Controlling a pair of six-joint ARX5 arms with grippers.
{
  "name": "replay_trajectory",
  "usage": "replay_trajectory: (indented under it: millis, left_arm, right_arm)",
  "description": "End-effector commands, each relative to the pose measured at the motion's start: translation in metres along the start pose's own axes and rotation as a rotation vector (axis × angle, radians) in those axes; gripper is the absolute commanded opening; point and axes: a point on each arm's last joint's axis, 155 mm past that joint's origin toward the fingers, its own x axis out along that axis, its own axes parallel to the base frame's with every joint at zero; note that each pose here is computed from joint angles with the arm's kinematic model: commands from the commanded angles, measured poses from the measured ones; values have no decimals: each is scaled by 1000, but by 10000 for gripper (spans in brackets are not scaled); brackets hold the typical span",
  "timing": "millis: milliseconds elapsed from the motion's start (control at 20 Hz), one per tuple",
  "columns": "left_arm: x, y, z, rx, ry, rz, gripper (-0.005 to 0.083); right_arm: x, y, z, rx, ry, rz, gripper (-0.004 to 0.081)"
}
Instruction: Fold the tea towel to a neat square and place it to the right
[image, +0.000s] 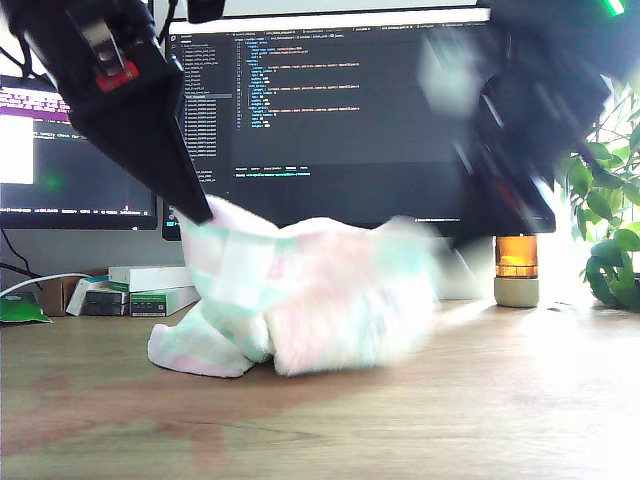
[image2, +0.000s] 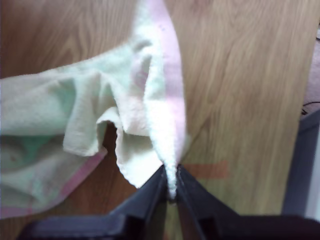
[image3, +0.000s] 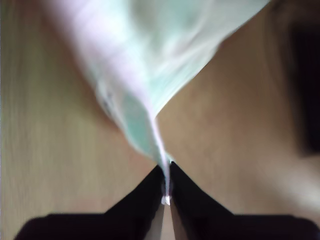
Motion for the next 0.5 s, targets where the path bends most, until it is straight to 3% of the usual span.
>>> replay_trajectory:
  millis: [0,250,450]
  left_arm:
    - [-22,8,24,23,-73,51,-21]
    - [-49,49,26,-4,-35,228,-21]
    - [-88,71,42,-13,-38,341,-21]
  right_arm:
    - [-10,-3,19,-2,-9,8,-11]
    - [-50,-47,57,-49,29,-107,-11]
    - [-88,-89,78,-23,38,-229,-11]
